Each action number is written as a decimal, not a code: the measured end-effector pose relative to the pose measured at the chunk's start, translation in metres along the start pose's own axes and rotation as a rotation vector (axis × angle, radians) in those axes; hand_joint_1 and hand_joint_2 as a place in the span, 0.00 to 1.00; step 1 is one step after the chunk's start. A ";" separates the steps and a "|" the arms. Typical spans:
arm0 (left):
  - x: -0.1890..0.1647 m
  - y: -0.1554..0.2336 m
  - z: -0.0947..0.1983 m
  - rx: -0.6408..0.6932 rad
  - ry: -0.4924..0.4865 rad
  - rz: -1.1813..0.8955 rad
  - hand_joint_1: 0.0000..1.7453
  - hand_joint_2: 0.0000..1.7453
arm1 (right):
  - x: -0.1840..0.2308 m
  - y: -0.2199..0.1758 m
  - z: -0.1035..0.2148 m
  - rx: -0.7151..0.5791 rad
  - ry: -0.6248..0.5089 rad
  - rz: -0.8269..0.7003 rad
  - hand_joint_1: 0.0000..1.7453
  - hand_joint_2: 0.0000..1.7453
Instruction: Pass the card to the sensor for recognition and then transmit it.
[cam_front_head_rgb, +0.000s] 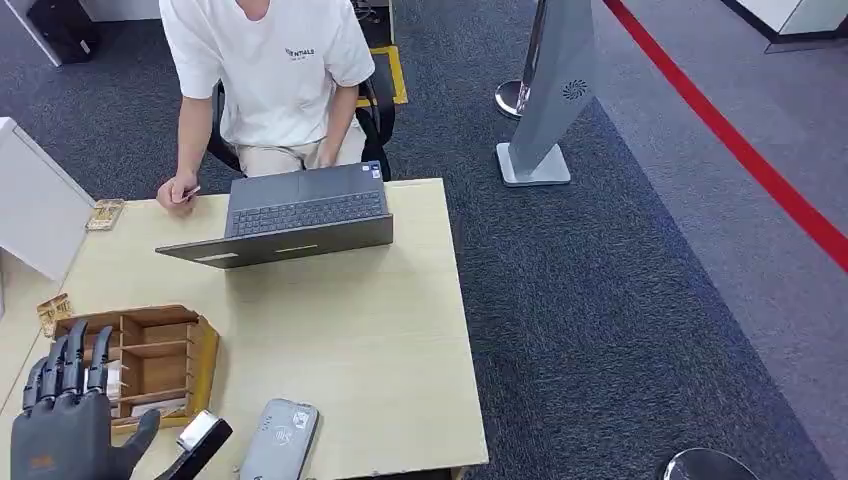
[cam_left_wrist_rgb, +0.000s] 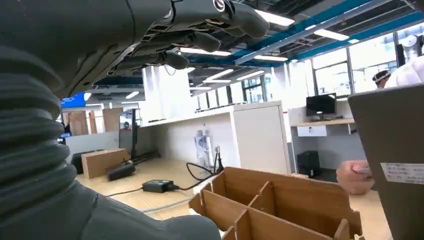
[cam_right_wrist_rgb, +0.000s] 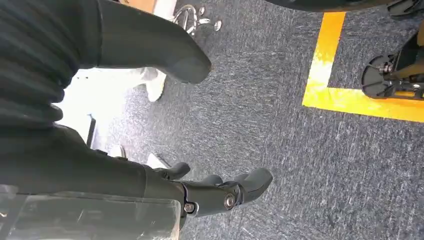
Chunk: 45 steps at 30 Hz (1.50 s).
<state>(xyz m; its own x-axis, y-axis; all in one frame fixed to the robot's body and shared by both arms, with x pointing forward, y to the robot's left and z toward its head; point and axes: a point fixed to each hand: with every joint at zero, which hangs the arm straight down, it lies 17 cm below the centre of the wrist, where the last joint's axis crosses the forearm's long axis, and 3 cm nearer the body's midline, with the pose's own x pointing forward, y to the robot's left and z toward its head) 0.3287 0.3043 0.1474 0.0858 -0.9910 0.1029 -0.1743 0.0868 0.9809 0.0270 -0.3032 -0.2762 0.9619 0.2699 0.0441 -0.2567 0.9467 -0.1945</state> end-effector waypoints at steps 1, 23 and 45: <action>0.000 -0.002 0.001 -0.008 0.003 0.000 0.00 1.00 | 0.000 0.000 0.000 -0.001 0.000 -0.001 0.00 1.00; 0.024 -0.046 0.029 -0.165 -0.024 0.005 0.00 1.00 | -0.001 -0.002 0.000 -0.011 0.002 -0.019 0.00 1.00; -0.051 -0.067 0.008 -0.175 0.208 -0.031 0.00 1.00 | -0.001 -0.002 0.000 -0.007 0.009 -0.019 0.00 1.00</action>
<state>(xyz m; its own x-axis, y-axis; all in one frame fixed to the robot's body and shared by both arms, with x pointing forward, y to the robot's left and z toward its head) 0.3278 0.3483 0.0747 0.2916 -0.9527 0.0861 0.0027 0.0908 0.9959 0.0268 -0.3053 -0.2762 0.9673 0.2507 0.0392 -0.2382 0.9502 -0.2008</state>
